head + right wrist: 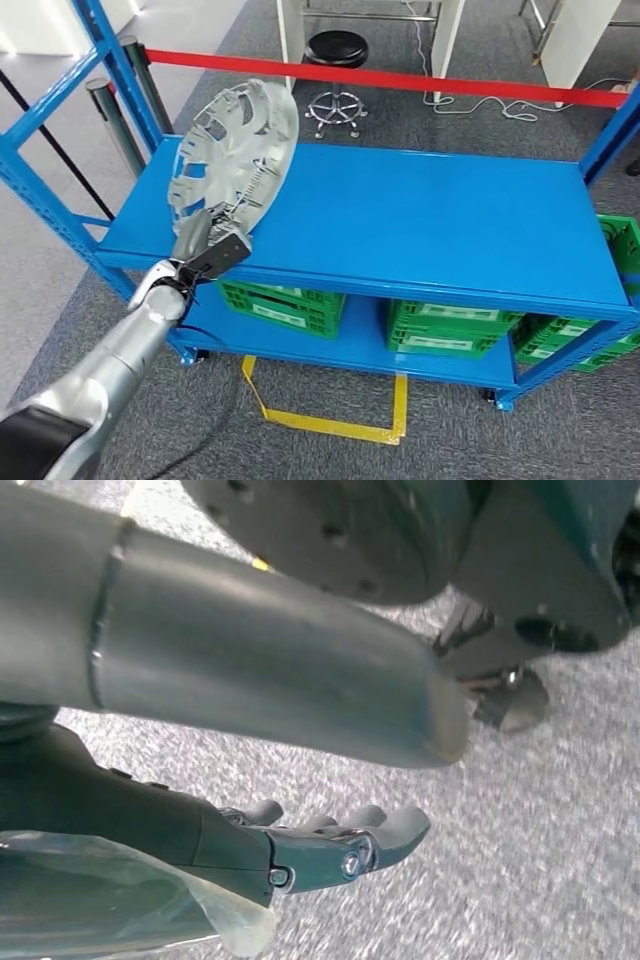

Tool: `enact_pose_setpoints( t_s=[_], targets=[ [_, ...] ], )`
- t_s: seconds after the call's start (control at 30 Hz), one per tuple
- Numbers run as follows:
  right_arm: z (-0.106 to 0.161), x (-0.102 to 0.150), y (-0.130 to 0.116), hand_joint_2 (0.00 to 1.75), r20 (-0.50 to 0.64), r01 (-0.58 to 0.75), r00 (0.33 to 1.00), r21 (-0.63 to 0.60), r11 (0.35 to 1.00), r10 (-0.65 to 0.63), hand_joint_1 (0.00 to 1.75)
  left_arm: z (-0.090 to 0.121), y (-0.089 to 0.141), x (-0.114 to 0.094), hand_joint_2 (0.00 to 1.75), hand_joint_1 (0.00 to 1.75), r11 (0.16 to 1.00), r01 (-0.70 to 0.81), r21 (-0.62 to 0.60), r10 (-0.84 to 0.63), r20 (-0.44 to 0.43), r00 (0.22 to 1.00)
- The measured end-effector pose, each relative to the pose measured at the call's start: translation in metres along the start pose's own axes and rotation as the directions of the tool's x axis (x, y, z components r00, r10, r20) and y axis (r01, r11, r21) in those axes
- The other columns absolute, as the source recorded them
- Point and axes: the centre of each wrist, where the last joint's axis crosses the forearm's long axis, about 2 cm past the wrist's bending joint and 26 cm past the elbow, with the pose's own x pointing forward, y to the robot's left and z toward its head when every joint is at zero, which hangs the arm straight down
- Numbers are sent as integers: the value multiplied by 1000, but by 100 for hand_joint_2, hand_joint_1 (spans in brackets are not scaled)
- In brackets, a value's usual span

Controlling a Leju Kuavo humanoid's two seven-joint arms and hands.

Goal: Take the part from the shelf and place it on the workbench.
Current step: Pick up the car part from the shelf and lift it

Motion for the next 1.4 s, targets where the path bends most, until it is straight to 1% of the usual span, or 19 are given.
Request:
enact_pose_setpoints(
  t_s=[0.1, 0.17, 0.23, 0.3, 0.4, 0.5, 0.57, 0.67, 0.83, 0.93, 1.13, 1.4],
  targets=[
    [0, -1, 0, 0, 1, -1, 1000, -3, 1000, 1, 0, 0, -4, 16, 175, 175, 985, -129, 113, 123, 61, 991],
    [0, -1, 0, 0, 0, -2, 1000, -8, 1000, 2, 0, 1, -4, 26, 175, 175, 956, -217, 197, 198, 109, 974],
    [0, -1, 0, 0, -4, -2, 1000, -13, 1000, 2, 0, 2, -2, 36, 175, 175, 903, -316, 291, 277, 167, 946],
    [0, -1, 1, 0, -7, 0, 1000, -18, 1000, 0, 0, 3, 3, 47, 175, 175, 843, -386, 375, 322, 224, 920],
    [0, 0, 3, 0, -7, 3, 1000, -23, 1000, -3, 0, 5, 12, 64, 175, 175, 762, -426, 488, 305, 311, 900],
    [0, 2, 7, 0, -6, 7, 1000, -24, 1000, -8, 0, 9, 19, 82, 175, 175, 682, -414, 603, 211, 380, 901],
    [0, 1, 8, 0, -7, 7, 1000, -22, 1000, -7, 0, 9, 26, 92, 175, 175, 627, -405, 665, 150, 407, 901],
    [0, 2, 8, 0, -9, 3, 1000, -22, 1000, -3, 0, 10, 32, 100, 175, 175, 583, -413, 700, 120, 428, 896],
    [0, 2, 8, 0, -8, -2, 1000, -21, 1000, 1, 0, 14, 30, 99, 175, 175, 516, -411, 752, 99, 424, 900],
    [-1, 5, 7, 0, -4, -5, 1000, -26, 1000, 5, 0, 15, 33, 100, 175, 175, 489, -416, 767, 88, 430, 898],
    [-1, 4, 8, 0, -8, -5, 1000, -27, 1000, 4, 0, 17, 38, 103, 175, 175, 471, -417, 777, 55, 447, 893],
    [-1, 4, 8, 0, -15, -6, 1000, -25, 1000, 5, 0, 21, 40, 101, 175, 175, 469, -405, 785, 35, 441, 897]
  ],
)
